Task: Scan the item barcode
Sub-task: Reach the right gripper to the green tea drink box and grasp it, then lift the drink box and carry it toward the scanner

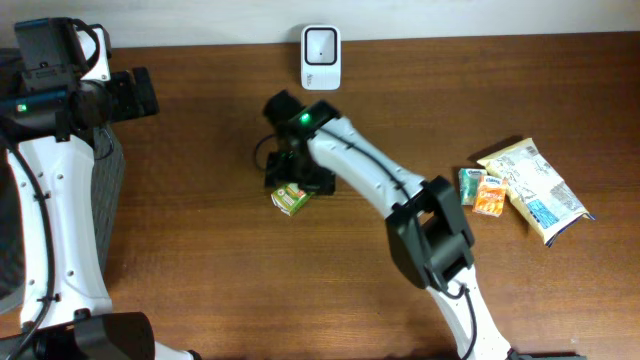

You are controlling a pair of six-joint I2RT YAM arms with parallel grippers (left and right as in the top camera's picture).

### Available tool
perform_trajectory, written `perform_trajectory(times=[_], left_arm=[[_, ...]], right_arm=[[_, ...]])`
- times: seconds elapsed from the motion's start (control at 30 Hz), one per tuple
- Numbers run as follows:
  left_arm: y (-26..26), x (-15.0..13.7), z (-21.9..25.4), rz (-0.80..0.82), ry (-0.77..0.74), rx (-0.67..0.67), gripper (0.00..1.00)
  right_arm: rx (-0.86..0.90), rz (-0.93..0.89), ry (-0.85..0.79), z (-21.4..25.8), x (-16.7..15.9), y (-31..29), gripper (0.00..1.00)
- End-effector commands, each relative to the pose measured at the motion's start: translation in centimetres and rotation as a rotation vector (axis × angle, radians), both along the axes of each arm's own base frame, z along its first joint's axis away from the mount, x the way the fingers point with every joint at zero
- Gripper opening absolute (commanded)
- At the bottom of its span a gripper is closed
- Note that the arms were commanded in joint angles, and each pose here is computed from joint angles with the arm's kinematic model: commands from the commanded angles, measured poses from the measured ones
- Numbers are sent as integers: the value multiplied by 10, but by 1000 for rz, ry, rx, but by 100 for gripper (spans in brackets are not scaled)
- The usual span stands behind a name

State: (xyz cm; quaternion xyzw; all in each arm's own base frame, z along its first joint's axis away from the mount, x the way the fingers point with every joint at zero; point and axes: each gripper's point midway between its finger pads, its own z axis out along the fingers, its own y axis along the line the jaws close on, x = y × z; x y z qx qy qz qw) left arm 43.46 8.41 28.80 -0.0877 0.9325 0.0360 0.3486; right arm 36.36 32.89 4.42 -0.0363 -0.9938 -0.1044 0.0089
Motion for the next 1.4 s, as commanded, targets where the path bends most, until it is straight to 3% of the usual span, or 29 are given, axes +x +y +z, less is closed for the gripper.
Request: perform_trajectory(times=[0.0,0.17,0.3,0.57,0.7,0.83,0.87,0.97,1.2,1.37], left_arm=[[0,0,0,-8,1,7,99],[0,0,0,-8,1,7,99],[0,0,0,-8,1,7,99],[0,0,0,-8,1,7,99],[0,0,0,-8,1,7,99],[0,0,0,-8,1,7,99],[0,0,0,-8,1,7,99],[0,0,0,-8,1,7,99],[0,0,0,-8,1,7,99],[0,0,0,-8,1,7,99]], right_arm=[[-123,41,-117,-1,-1,4,91],[-237,62,-102,-20,-7,-13,90],[-304,210,-74,-18,-4,-42,91],[-352,309,-11,-17,25,-115,92],[16,301,16,11,35,-97,87],[27,203,-122,55,66,-96,86],[-30,98,-138,54,74,-105,78],[-139,-112,-153,32,81,-119,73],[-169,-96,-100,-16,67,-130,71],[34,209,-83,-1,56,-94,66]])
